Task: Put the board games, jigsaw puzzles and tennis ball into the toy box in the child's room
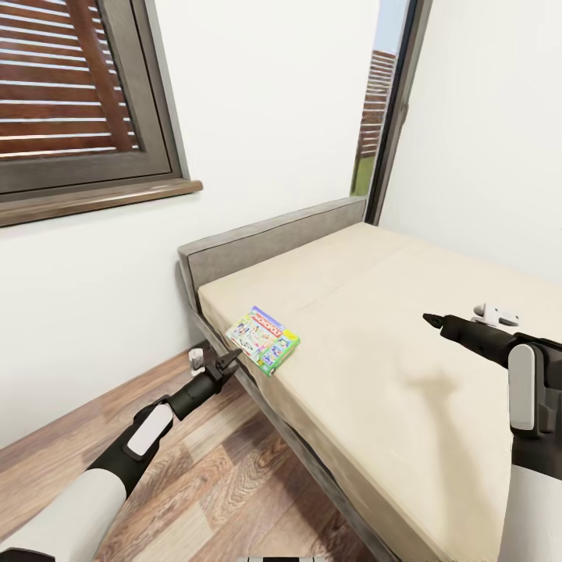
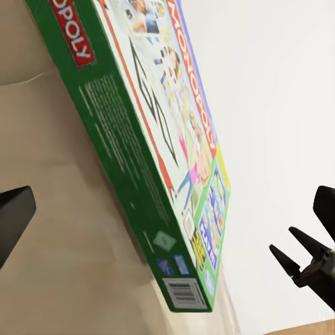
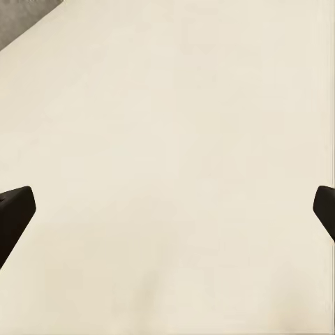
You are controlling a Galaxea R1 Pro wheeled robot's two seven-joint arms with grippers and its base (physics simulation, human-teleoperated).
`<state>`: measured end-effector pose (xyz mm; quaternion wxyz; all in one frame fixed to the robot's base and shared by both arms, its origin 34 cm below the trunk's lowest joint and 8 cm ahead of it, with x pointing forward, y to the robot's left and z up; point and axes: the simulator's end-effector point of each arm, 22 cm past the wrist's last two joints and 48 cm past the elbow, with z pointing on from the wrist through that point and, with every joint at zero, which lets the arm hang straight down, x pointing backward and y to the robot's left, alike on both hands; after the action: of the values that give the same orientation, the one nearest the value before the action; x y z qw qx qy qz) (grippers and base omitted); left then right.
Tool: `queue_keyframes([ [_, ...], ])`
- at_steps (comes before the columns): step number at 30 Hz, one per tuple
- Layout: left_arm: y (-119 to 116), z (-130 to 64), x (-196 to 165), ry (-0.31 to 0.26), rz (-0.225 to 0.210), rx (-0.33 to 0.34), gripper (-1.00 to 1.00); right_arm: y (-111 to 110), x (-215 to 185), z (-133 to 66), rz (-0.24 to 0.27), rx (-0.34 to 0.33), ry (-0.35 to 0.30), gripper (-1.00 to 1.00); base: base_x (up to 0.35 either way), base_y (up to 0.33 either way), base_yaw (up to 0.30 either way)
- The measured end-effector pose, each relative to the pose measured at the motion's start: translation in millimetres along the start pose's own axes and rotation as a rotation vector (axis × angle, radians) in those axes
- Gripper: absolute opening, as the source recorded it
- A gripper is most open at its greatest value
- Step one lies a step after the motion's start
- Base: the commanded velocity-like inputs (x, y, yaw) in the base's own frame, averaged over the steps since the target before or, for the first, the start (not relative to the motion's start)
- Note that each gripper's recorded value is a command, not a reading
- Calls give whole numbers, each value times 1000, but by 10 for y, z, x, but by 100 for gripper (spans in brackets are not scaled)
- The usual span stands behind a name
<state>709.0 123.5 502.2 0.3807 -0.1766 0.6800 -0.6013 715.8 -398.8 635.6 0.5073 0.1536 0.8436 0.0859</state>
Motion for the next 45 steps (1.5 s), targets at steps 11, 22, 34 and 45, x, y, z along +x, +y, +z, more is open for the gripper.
queue_keyframes([
  [11, 25, -11, -1, -4, -7, -4, 100, -10, -8, -3, -2, 2, -1, 100, 0, 0, -173],
  [22, 45, -29, -18, -7, -1, -10, 100, -11, -9, -2, -2, 2, -1, 100, 0, 0, -65],
  [34, 45, -29, -18, -7, -1, -10, 100, -12, -5, -2, -1, 2, -1, 100, 0, 0, -13],
  [45, 45, -30, -18, -7, -1, -10, 100, -7, -4, -1, -1, 1, -1, 100, 0, 0, -3],
])
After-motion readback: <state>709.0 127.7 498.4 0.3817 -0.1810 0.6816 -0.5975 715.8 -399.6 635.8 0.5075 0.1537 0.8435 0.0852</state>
